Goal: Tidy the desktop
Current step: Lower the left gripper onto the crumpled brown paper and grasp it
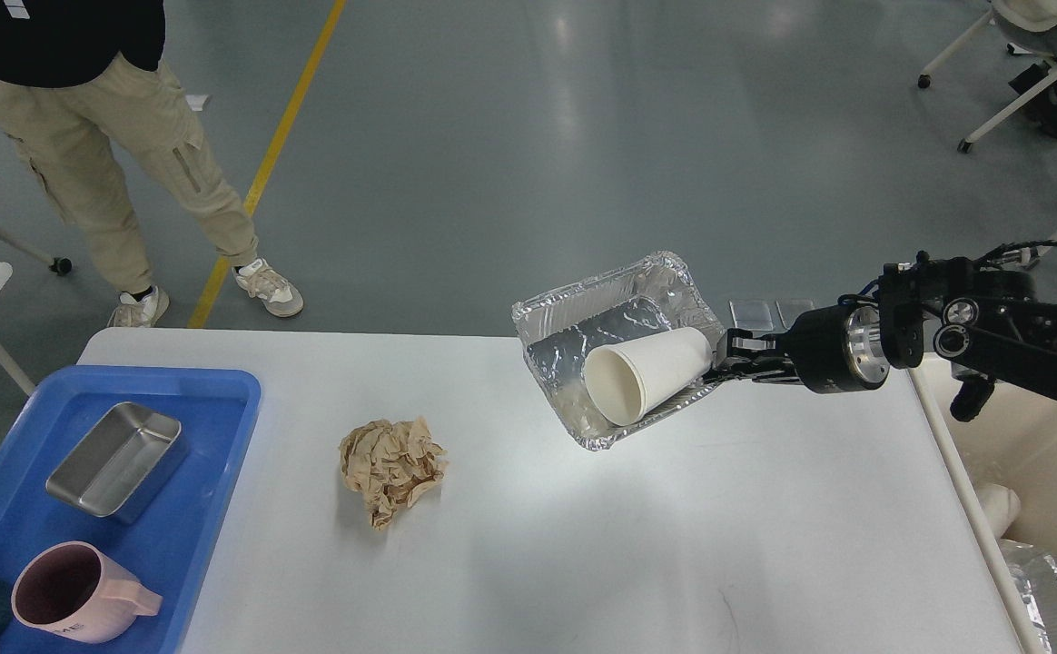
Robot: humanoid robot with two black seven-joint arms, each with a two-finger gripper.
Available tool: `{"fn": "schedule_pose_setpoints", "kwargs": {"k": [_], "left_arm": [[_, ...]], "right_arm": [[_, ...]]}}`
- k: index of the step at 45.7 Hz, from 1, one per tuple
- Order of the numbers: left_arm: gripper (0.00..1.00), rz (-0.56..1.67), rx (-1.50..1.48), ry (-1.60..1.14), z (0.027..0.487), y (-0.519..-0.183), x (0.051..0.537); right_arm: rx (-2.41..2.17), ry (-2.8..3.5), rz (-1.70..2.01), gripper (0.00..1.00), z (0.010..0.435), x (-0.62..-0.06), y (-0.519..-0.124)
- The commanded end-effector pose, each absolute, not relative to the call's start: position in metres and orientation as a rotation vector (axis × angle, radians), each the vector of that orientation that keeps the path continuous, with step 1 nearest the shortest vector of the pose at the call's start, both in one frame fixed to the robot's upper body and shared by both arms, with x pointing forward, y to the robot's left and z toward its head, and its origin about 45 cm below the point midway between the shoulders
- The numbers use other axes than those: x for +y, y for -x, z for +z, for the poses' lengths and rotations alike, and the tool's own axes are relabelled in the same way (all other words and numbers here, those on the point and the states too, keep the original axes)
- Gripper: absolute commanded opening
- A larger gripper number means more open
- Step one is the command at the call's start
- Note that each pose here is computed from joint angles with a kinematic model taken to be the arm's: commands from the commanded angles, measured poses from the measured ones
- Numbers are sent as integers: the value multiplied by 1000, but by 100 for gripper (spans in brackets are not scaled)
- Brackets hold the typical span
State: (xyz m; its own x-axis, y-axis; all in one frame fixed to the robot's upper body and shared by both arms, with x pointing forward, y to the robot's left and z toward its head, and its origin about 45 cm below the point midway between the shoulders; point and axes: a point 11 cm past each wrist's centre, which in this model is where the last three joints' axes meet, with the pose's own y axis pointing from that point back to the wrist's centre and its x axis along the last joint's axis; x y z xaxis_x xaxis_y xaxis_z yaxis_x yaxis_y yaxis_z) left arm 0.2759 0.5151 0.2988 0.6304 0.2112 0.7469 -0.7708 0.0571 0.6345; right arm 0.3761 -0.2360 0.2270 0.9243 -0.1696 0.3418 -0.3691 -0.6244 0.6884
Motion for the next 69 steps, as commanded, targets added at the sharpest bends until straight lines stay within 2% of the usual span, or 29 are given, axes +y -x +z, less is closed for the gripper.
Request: {"fn": "schedule_pose_setpoints", "kwargs": {"k": [1, 5, 15, 33, 46, 56, 69], "left_arm": [[97, 766, -478, -1264, 269, -272, 501], [97, 767, -465, -1197, 255, -280, 484], [97, 684, -540, -1144, 243, -324, 438], [97, 280, -711, -1263, 185, -369, 346], [97, 73, -799, -1183, 146, -362, 259], [97, -51, -825, -1222, 120, -345, 251], [97, -37, -806, -1220, 104, -352, 238]], "right_arm": [[-381, -2250, 309, 0, 227, -237, -376], [-380, -2251, 309, 0, 227, -236, -376], [-381, -2247, 307, 0, 226, -238, -376], [-381, -2246, 308, 0, 227, -238, -376], [-382, -2247, 309, 0, 227, -238, -376], [-386, -2249, 311, 0, 229, -239, -376], [-391, -2247, 306, 0, 231, -245, -372]]}}
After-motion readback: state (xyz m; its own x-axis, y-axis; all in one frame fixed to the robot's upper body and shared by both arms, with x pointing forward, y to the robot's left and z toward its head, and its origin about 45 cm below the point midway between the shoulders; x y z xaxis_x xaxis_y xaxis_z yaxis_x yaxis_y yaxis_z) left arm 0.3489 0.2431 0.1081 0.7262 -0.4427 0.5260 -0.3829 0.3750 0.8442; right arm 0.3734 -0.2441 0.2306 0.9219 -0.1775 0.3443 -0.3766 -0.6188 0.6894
